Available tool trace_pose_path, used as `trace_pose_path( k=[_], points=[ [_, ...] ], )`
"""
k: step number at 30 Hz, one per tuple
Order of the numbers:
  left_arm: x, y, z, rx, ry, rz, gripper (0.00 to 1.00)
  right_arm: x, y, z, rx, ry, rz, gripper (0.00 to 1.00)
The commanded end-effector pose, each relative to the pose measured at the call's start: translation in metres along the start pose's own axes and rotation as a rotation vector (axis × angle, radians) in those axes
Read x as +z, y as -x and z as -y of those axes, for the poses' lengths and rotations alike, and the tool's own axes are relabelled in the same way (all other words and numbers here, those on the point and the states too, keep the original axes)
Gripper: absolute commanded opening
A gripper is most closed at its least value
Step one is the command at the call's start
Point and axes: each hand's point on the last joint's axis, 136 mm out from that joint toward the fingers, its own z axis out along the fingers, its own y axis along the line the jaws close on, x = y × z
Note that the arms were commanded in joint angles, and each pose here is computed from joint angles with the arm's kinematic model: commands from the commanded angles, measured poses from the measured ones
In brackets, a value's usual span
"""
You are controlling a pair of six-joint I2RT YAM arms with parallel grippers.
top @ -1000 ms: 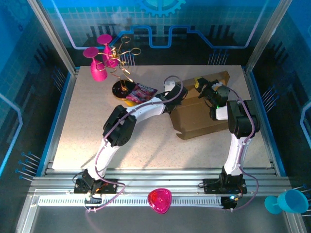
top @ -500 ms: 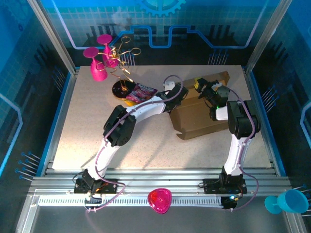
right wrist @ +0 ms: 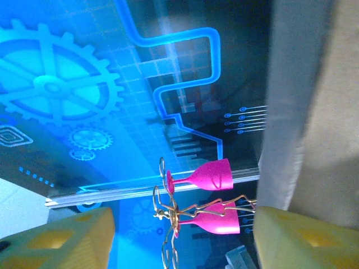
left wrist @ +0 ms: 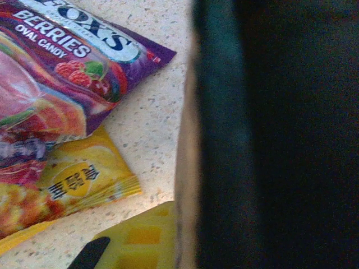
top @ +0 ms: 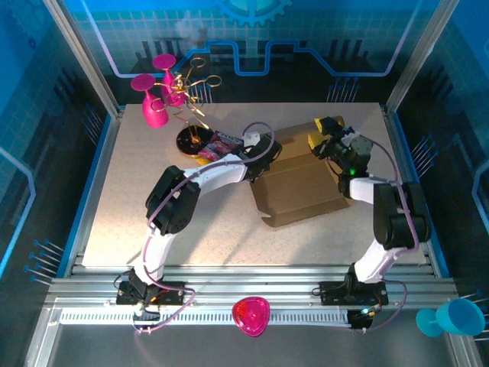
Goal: Fold the paper box
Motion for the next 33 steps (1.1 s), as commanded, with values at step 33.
trace_pose_path(
  k=[33],
  points=[
    [-0.077,0.04,-0.038,0.095,-0.106,-0.026,0.0,-0.042,0.007,-0.014,-0.565,-0.729,-0.129,0.49]
  ],
)
